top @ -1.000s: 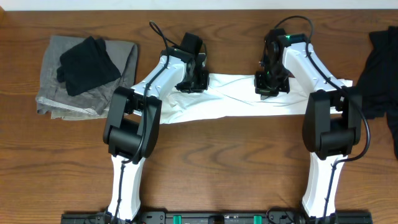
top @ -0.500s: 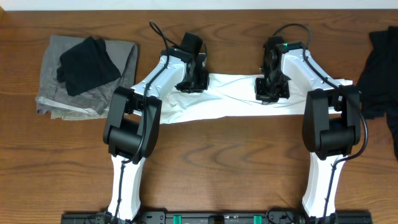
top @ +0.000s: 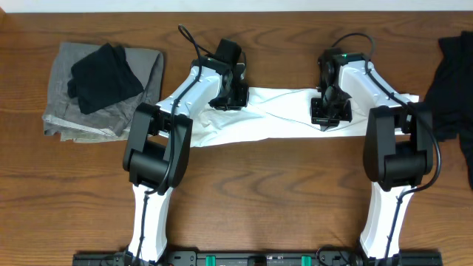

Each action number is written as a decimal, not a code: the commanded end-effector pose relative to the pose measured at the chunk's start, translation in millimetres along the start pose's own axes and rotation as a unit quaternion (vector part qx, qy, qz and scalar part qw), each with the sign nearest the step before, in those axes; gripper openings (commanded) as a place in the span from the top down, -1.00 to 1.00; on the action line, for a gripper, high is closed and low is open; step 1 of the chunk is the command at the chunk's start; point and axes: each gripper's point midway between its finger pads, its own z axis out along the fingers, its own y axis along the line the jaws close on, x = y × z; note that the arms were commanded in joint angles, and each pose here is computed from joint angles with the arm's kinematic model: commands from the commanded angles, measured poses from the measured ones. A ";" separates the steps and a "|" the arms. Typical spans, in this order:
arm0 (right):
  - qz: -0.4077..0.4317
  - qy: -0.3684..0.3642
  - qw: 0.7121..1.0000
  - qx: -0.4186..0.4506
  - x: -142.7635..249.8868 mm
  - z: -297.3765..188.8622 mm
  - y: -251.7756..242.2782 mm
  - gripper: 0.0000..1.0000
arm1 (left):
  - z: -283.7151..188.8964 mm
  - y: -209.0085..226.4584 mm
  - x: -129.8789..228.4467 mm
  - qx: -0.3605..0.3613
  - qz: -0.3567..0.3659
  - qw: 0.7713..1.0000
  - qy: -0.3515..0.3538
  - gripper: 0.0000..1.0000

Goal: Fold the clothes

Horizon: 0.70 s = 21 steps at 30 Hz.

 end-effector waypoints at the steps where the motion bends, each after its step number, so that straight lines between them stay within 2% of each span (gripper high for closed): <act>1: 0.013 0.030 0.999 0.027 14.8 19.5 -12.8 0.98 | 14.3 15.0 4.2 -0.026 -0.009 1.000 0.011 0.80; 5: 0.014 0.047 0.998 0.031 23.4 19.6 -15.5 0.97 | 14.3 15.0 4.2 -0.026 -0.009 1.000 0.011 0.80; 21: 0.035 0.038 0.998 0.046 18.4 3.7 -37.3 0.98 | 14.4 15.0 4.1 -0.026 -0.009 1.000 0.011 0.79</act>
